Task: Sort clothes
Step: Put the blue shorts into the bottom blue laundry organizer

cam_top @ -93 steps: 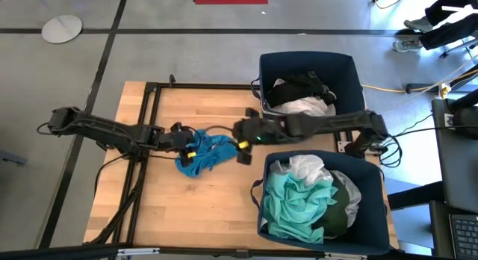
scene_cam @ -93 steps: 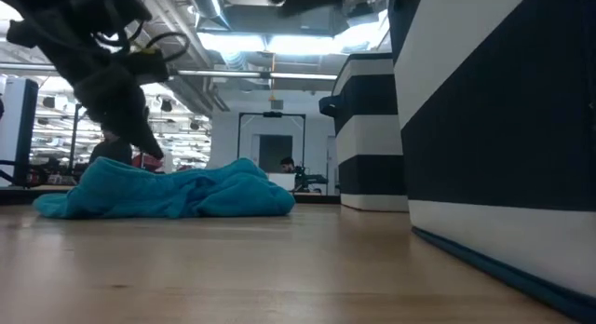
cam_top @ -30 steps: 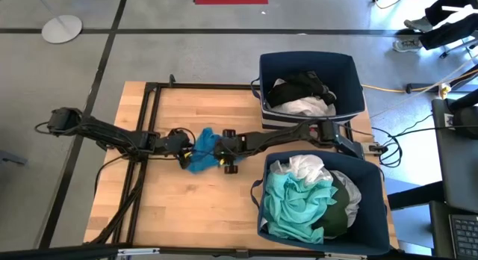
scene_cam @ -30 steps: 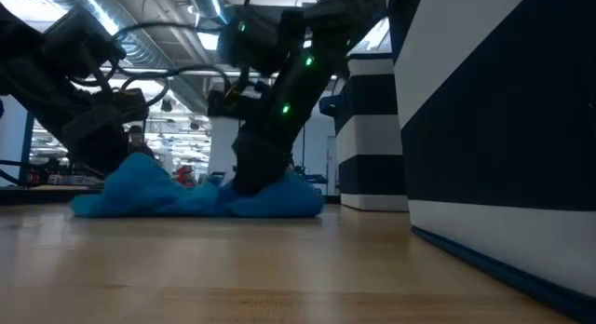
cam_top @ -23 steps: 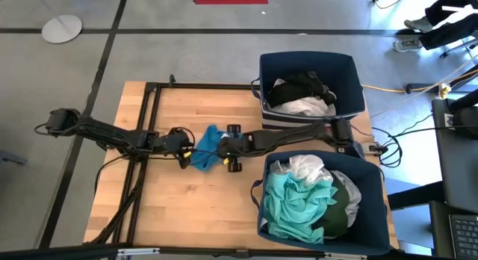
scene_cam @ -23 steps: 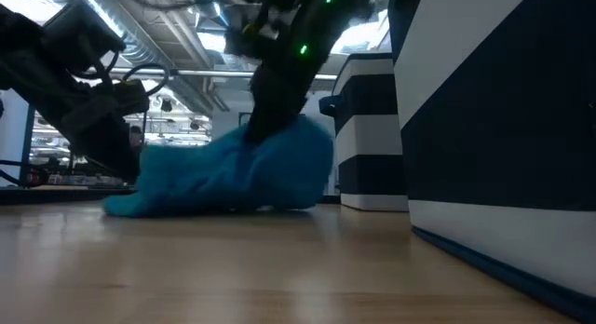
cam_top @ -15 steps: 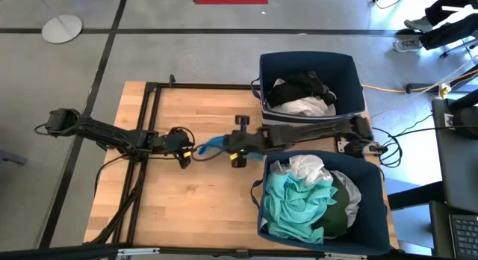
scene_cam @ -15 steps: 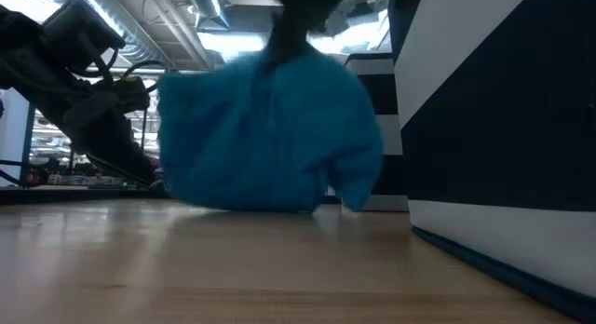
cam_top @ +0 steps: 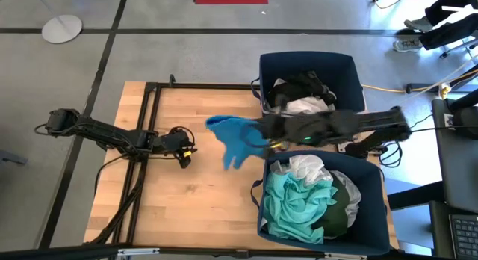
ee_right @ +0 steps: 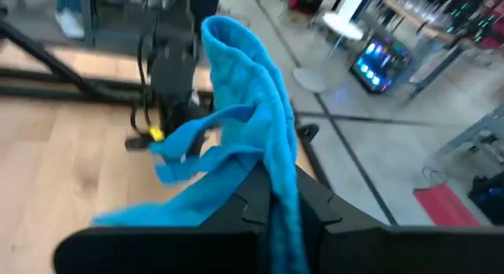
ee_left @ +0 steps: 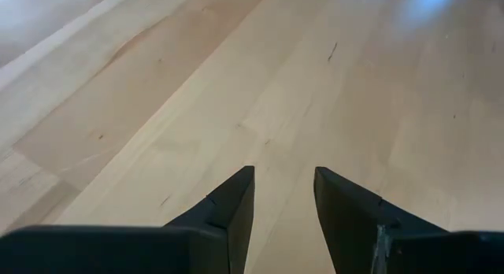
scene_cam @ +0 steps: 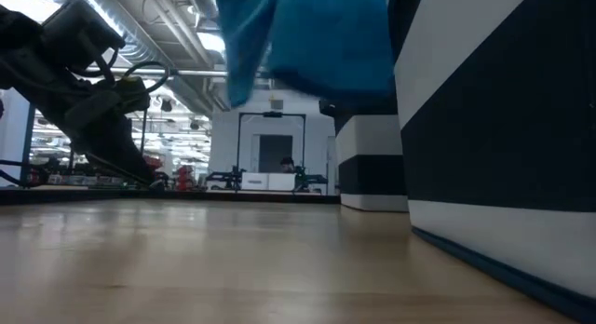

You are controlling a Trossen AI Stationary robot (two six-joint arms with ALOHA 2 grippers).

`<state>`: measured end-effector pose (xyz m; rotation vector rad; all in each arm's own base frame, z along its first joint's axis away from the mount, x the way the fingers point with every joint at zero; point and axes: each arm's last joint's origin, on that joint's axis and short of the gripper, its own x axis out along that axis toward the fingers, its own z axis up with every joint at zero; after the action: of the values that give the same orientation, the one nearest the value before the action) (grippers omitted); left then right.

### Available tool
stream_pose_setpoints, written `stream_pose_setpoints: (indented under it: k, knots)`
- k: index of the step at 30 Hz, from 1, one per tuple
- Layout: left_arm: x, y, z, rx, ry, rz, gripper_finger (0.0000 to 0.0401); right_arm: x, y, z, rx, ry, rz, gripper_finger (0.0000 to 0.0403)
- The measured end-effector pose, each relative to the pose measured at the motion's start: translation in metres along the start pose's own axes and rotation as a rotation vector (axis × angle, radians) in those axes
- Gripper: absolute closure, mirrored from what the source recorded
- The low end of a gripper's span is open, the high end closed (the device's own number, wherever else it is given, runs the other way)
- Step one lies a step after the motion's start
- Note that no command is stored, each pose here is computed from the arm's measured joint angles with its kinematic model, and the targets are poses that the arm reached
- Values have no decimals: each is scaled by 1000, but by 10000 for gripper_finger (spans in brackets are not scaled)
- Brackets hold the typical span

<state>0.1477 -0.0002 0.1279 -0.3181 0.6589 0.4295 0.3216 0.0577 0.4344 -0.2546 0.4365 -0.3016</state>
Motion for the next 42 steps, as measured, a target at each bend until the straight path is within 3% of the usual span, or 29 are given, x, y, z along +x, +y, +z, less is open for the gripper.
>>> stream_pose_setpoints:
  k: [4, 12, 20, 28, 32, 36, 42]
  knots:
    - [0, 0, 0, 0, 1, 1, 276, -43, -8, 15, 10, -51, 3, 378]
    - [0, 0, 0, -7, 2, 1, 276, -122, -18, 48, 108, -185, 135, 376]
    - [0, 0, 0, -17, 2, 2, 276, -177, -25, 50, 217, -178, 202, 376]
    - [0, 0, 0, -21, 3, 2, 276, -200, -10, 40, 232, -139, 240, 375]
    - [0, 0, 0, -26, 3, 2, 276, -211, -2, 36, 280, -125, 315, 375]
    - [0, 0, 0, -29, 3, 2, 276, -221, 12, 22, 376, -7, 416, 375]
    - [0, 0, 0, -46, 3, 2, 276, -212, 52, -19, 443, 241, 289, 375]
